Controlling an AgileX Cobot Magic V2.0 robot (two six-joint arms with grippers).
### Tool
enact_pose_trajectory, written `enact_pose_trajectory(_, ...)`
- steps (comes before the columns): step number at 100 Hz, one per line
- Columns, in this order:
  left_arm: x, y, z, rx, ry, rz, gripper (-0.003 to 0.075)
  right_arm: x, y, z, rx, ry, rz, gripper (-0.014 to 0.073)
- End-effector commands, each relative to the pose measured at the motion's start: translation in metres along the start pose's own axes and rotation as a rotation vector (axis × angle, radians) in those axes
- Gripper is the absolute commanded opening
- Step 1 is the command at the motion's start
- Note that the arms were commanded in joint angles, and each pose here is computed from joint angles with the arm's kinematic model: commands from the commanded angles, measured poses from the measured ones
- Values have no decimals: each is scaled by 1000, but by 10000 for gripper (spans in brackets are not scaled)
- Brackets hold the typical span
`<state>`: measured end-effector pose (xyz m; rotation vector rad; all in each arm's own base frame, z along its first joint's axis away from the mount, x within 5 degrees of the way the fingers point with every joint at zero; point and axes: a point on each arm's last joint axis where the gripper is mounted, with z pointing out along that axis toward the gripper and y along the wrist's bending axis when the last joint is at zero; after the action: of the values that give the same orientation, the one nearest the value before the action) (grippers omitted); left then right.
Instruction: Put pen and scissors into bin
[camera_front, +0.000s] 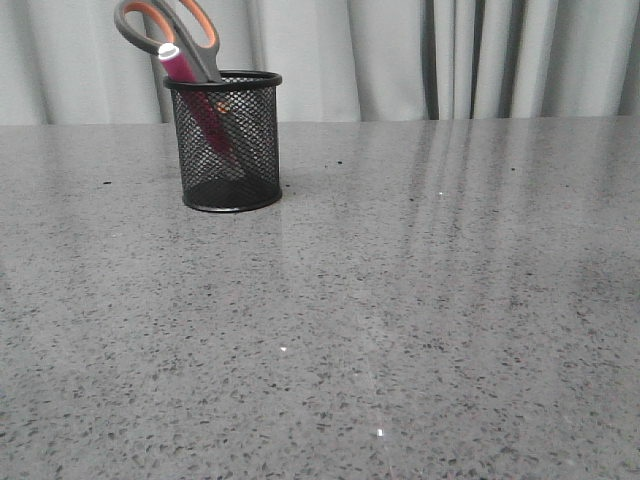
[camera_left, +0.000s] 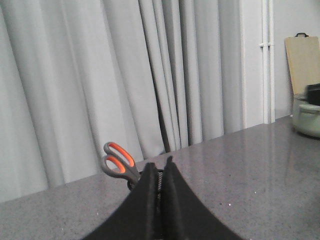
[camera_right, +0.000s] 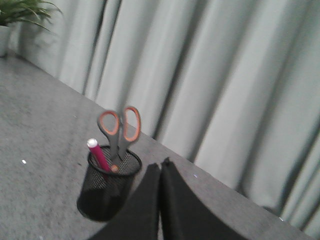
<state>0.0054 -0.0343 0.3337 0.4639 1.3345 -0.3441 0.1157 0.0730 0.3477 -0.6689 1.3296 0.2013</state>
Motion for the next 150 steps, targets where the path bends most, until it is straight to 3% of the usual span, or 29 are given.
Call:
enact_pose_trajectory(1,0,6,5,-37,-31,-66,-19,6,-1,-42,80,-27,6,-50)
enact_pose_trajectory(13,9,6,7,-38,-8,-75,-19,22,0,-90,190,-54,19,-50)
enact_pose_trajectory(27,9,6,7,-38,-6,-76,-19,31,-1,-111,253,-52,43,-50)
enact_pose_trajectory(119,9,6,7,-38,-7,-77,-19,27,0,-112,234,-100,51,-50)
enact_pose_trajectory(137,10,8,7,-58,6,-32,-19,27,0,-112,234,-100,51,-50)
enact_pose_trajectory(150,17,13,9,-136,35,48,-19,27,0,-112,234,-100,51,-50)
